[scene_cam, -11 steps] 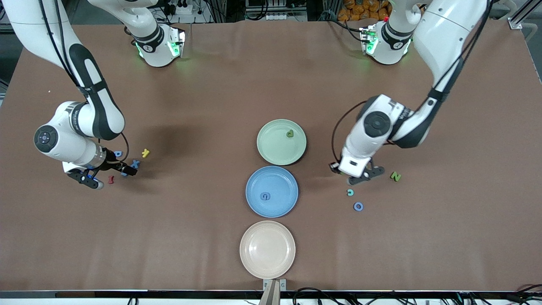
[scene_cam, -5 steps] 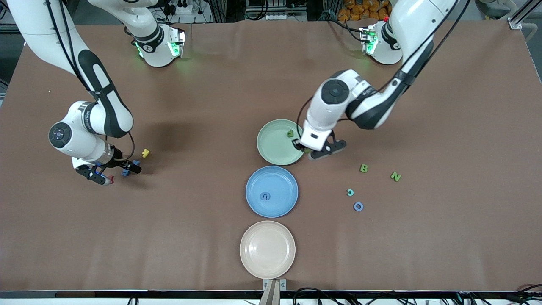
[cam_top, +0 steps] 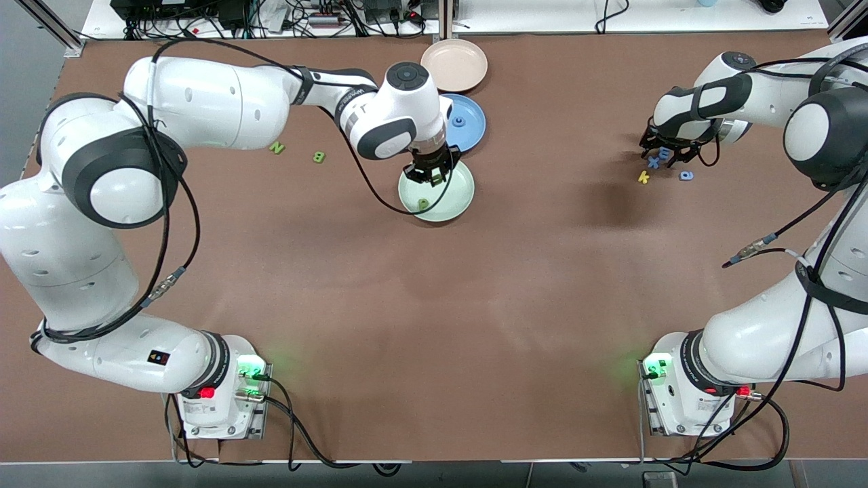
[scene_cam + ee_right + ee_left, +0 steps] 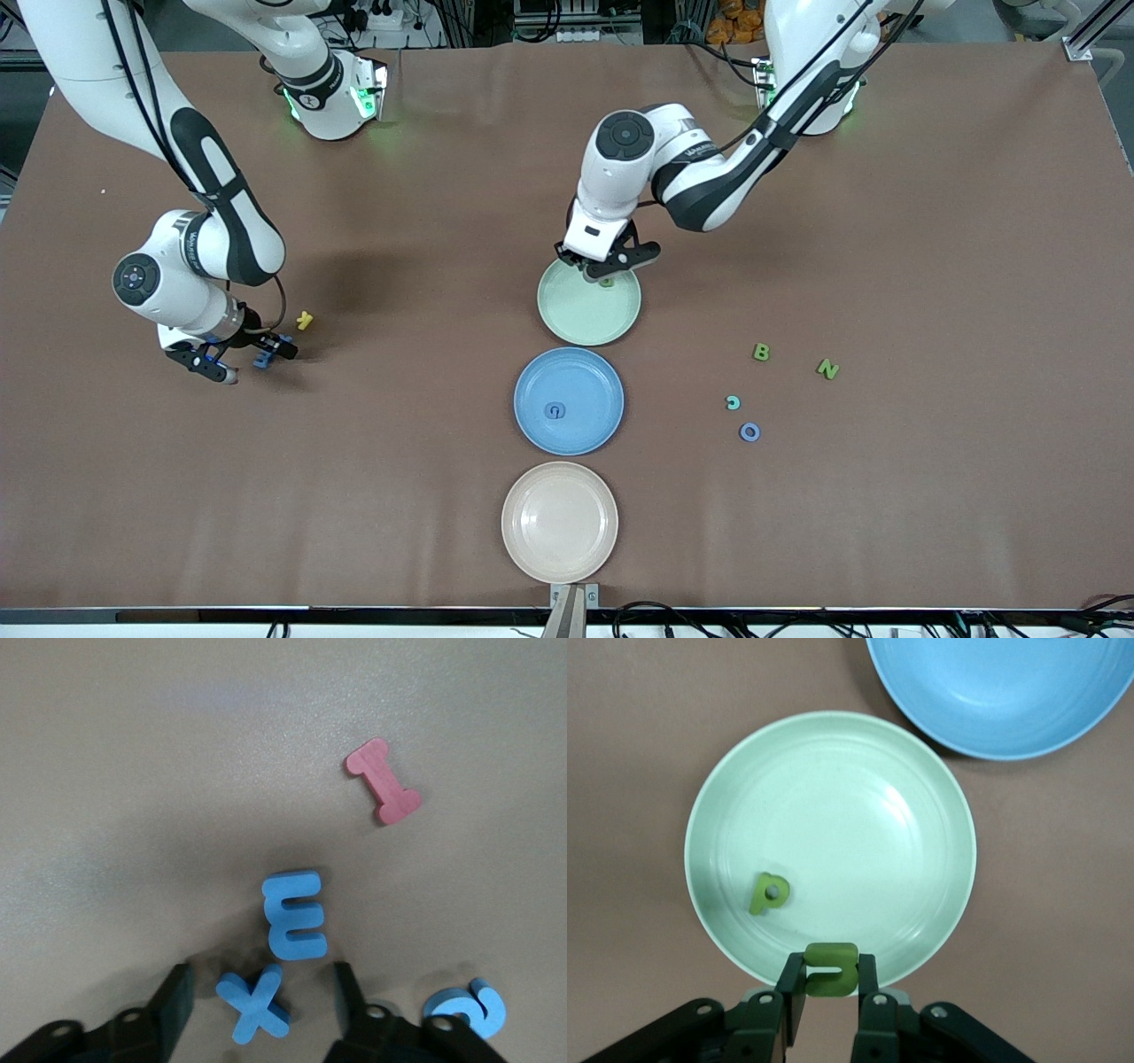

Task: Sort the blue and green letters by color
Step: 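Carry u to the green plate while the right gripper reaches blue a, then release u on the green plate while the right gripper grasps a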

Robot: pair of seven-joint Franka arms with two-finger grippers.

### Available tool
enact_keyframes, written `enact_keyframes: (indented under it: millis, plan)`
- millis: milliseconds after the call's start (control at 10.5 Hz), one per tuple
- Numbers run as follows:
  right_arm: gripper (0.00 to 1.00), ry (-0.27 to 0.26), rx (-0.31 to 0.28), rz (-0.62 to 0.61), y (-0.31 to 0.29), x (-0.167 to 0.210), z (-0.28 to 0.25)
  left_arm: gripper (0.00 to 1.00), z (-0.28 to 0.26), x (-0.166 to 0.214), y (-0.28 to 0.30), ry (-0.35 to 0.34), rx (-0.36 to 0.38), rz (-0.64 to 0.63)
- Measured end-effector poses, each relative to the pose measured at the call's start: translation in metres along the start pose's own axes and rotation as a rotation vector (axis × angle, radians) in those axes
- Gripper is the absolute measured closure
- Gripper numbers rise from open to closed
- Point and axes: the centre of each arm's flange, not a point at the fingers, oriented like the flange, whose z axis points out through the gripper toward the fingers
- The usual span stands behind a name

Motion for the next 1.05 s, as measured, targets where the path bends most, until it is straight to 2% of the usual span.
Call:
enact_keyframes:
  millis: [190,285,1045]
  plan:
    - [0.56,0.009,0.002,0.002,0.001,0.001,-0.002,0.72,0.002,-0.002,0.001,-0.003,0.002,0.0]
    - [0.69,0.011,0.002,0.004,0.002,0.002,-0.004,0.72,0.003,-0.001,0.001,-0.004,0.003,-0.003]
    - [0.69,-0.003,0.005,-0.001,-0.005,0.009,-0.012,0.72,0.011,-0.006,0.002,-0.017,0.01,0.001]
